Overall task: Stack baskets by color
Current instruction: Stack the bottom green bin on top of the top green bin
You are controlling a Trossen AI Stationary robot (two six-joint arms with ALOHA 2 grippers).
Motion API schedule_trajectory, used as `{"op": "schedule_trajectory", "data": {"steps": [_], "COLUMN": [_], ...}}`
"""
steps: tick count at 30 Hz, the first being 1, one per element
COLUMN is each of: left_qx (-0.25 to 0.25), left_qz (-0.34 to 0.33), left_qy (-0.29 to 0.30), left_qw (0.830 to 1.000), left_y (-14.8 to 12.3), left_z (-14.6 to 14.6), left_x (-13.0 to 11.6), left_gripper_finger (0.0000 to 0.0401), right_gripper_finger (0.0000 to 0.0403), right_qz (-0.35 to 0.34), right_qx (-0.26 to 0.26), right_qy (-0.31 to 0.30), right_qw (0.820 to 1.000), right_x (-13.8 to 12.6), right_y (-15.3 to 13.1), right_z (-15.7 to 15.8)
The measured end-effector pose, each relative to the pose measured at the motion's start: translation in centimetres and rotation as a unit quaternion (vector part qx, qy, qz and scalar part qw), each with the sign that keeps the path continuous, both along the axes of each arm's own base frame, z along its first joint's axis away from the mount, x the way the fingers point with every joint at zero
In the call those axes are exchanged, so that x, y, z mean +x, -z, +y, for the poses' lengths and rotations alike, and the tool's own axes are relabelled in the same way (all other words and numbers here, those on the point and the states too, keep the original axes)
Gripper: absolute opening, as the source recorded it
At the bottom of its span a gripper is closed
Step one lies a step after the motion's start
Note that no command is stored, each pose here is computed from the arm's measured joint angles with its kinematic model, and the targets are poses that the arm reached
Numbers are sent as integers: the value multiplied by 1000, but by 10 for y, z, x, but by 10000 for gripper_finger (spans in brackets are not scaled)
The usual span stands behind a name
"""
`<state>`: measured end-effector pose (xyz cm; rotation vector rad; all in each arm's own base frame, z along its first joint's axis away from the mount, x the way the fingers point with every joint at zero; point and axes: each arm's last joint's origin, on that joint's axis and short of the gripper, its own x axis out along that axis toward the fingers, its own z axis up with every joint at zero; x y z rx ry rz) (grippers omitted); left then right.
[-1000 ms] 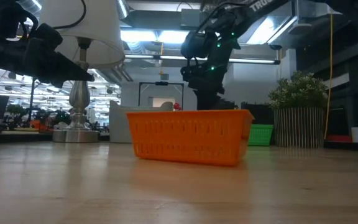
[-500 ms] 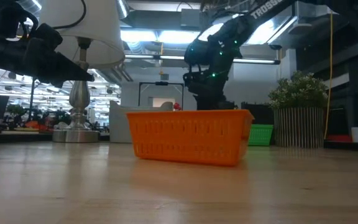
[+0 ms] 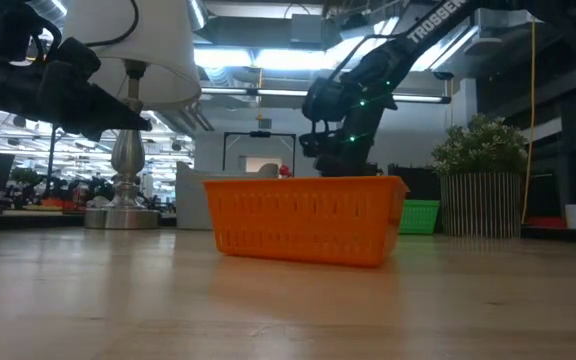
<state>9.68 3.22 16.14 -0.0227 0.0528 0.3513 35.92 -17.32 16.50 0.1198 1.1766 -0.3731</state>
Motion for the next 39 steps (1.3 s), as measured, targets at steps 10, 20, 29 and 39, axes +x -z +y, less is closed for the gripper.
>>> {"op": "schedule_trajectory", "data": {"steps": [10,20,29,39], "left_qx": [0,0,0,0], "left_qz": [0,0,0,0], "left_qy": [0,0,0,0], "left_qw": [1000,1000,1000,1000], "left_y": [0,0,0,0], "left_z": [0,0,0,0], "left_x": [0,0,0,0], "left_gripper_finger": [0,0,0,0], "right_gripper_finger": [7,4,3,2], "right_qz": [17,29,127,136], "right_qx": [-7,-31,-205,-171], "right_qy": [-45,-37,-68,-98], "right_qw": [999,998,968,971], "right_x": [-3,-17,-55,-113], "right_y": [-3,-59,-156,-189], "right_z": [2,25,19,-57]}}
